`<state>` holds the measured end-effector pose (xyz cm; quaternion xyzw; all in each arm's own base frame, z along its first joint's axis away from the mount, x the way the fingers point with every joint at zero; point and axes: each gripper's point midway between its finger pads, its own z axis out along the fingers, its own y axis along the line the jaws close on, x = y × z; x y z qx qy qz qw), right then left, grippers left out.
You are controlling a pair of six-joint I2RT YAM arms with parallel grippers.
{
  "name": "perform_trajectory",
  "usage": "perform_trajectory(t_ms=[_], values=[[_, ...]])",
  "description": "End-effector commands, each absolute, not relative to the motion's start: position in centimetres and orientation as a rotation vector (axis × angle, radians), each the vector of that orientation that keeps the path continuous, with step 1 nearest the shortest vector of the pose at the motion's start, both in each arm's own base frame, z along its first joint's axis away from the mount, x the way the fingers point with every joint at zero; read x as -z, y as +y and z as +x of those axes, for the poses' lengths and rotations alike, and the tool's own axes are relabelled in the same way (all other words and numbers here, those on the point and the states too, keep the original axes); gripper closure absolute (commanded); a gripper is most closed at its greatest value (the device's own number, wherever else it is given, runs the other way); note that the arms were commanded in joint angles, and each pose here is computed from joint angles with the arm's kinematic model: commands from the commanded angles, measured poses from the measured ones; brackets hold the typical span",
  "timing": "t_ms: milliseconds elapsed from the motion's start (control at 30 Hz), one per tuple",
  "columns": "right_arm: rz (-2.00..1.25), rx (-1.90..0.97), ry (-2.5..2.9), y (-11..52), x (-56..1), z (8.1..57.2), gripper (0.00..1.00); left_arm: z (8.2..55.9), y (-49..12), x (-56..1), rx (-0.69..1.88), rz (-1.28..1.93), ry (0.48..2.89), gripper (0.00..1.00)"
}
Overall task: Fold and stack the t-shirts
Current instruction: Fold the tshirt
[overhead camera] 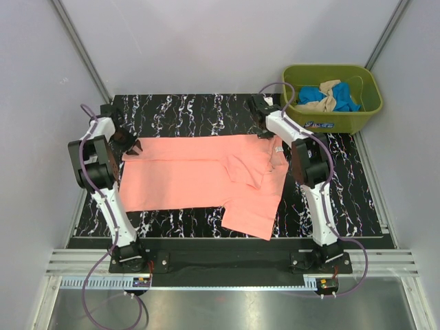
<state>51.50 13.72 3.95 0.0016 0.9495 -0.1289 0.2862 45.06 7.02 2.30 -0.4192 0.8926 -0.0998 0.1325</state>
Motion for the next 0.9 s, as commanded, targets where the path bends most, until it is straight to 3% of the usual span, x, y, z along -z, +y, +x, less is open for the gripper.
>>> perform_trajectory(t_ms=[0,433,700,867], values=[[0.006,0.409,2.482,13.2,-4.5,53.3,1.00,45.8,8.1,-2.6,0.295,-1.287,2.543,0.68],[0.020,0.410,2.430,13.6,-2.5,57.8,0.97,46.7,12.8,-1.8,0.323,-1.456,2.433,0.67],[0.009,0.233,2.392,16.3,-3.4,60.0,0.83,50.5,14.7,-2.5,0.433,-1.350,2.396,0.67],[0.031,0.136,2.314,17.1,-7.9,61.4,0.80,51.9,13.5,-6.1,0.446,-1.162,2.380,0.48]])
